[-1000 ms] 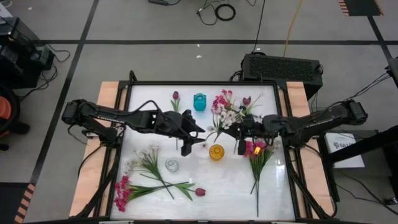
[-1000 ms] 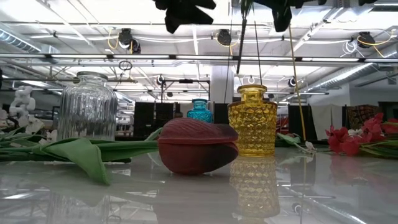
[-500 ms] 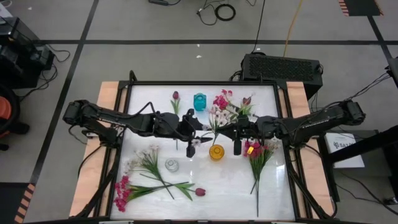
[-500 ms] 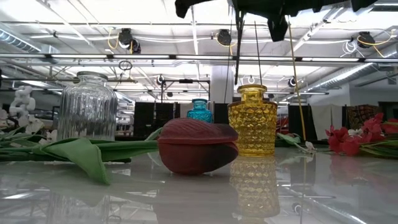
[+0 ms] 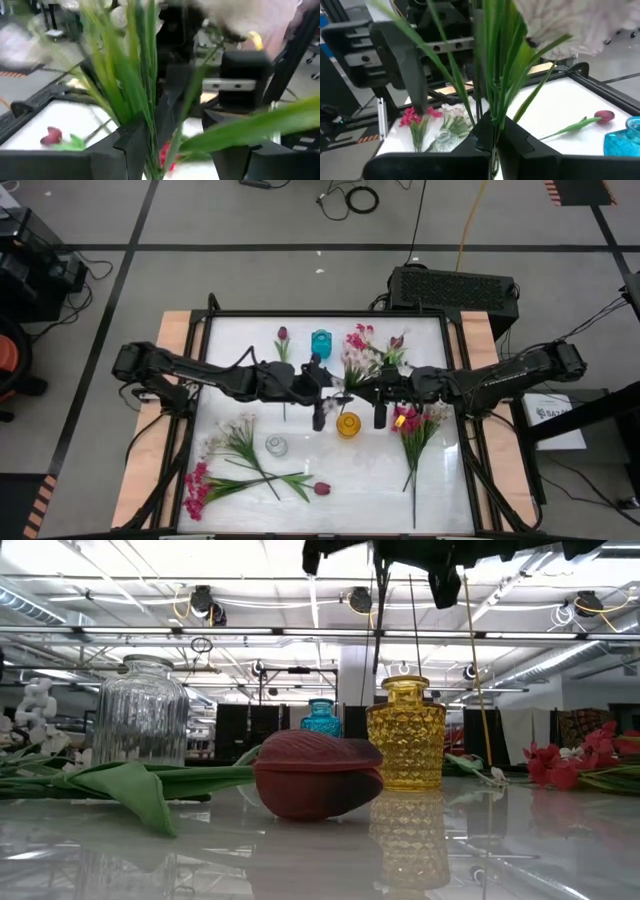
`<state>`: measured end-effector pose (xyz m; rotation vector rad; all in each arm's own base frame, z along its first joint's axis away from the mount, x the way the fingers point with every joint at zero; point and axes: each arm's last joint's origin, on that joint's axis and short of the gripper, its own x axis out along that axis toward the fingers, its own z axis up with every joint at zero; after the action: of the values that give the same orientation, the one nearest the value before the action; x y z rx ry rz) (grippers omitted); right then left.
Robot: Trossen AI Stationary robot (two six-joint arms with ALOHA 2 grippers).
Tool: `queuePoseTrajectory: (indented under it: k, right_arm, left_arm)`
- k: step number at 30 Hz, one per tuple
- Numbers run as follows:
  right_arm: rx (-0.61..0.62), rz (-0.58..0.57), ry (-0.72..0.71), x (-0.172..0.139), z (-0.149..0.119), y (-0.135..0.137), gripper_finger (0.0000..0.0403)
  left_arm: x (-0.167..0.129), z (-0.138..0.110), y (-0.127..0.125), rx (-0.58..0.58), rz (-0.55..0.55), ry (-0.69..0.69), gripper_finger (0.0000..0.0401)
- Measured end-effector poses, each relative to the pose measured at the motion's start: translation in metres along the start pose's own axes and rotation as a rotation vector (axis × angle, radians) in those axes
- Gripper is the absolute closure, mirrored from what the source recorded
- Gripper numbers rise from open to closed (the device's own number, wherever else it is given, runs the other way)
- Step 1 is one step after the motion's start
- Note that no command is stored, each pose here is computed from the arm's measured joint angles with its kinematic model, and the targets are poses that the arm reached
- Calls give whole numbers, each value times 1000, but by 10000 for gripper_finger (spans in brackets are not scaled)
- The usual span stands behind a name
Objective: Sort flowers into vase by color
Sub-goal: Put the top white flowers into the blue vase
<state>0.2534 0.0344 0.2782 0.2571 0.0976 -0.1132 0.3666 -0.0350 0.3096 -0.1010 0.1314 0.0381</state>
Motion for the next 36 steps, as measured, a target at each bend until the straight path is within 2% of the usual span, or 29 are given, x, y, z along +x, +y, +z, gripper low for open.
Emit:
queuePoseTrajectory:
  k: [9,14,20,24,36]
  right_arm:
    - [-11,-12,13,0,-2,-1,399]
    - [-15,6,17,0,-1,0,399]
    - [-16,20,4,-1,0,1,399]
    - [-30,21,-3,-1,1,1,399]
    - [-60,127,34,-1,2,5,399]
  left_arm:
    - [8,-5,9,-5,10,-4,212]
    - [0,0,8,-1,-6,26,212]
    - [-10,0,11,8,25,105,212]
    - [-11,2,11,2,24,96,212]
    - [-11,3,6,-5,-71,91,212]
